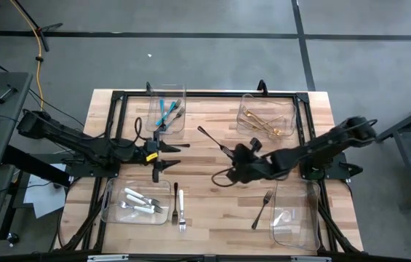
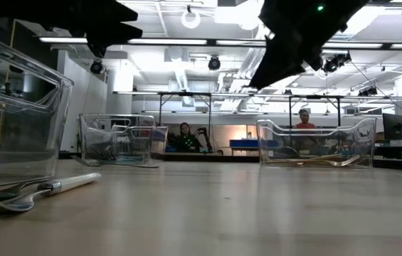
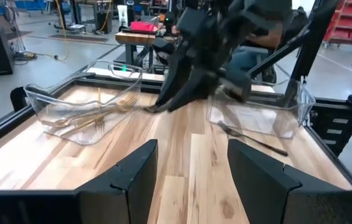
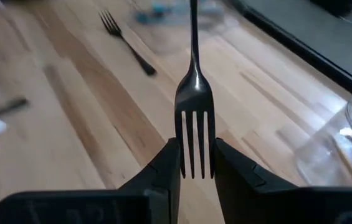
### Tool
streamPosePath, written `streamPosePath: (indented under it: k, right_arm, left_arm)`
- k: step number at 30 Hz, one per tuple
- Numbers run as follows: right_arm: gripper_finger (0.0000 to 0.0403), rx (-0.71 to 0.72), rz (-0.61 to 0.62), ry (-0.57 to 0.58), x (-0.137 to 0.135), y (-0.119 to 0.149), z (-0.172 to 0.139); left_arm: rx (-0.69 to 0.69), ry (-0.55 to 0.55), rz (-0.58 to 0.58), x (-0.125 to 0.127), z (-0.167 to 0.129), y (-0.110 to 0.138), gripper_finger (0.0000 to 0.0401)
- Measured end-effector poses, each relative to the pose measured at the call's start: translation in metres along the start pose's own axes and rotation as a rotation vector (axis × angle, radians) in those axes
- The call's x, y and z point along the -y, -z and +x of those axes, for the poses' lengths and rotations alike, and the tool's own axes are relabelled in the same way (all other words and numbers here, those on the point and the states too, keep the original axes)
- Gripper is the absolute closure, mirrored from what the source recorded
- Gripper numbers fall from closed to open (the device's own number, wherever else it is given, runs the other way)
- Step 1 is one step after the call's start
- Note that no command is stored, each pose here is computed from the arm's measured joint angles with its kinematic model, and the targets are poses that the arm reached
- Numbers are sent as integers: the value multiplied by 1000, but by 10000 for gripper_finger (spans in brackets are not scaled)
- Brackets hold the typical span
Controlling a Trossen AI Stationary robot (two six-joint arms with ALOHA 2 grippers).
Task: Sort silverware by color (type)
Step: Put the black fork into the bottom right transparent bin
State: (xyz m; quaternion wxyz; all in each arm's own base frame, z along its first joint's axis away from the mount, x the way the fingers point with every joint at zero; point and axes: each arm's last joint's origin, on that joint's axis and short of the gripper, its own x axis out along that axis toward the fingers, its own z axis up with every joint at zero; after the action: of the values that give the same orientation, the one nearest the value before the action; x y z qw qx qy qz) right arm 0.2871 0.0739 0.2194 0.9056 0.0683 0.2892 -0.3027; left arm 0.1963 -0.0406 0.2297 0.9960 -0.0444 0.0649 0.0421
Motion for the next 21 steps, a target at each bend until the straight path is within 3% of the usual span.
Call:
streamPosePath:
  k: [6,12,16,21]
  right_arm:
    - [336,202,61,-214,8,6,-10]
    - [336,376,55,-450,9,3,-12]
    - [336,398,37,-499,7,0,-10]
    - [336,402,22,-508,7,0,-10]
  left_arm:
    - [-5,-31,56,0,5,7,215]
    - [191,4,66,-4,9,27,215]
    - [254,64,57,-5,13,29,215]
    - [252,60,55,-2,21,26,215]
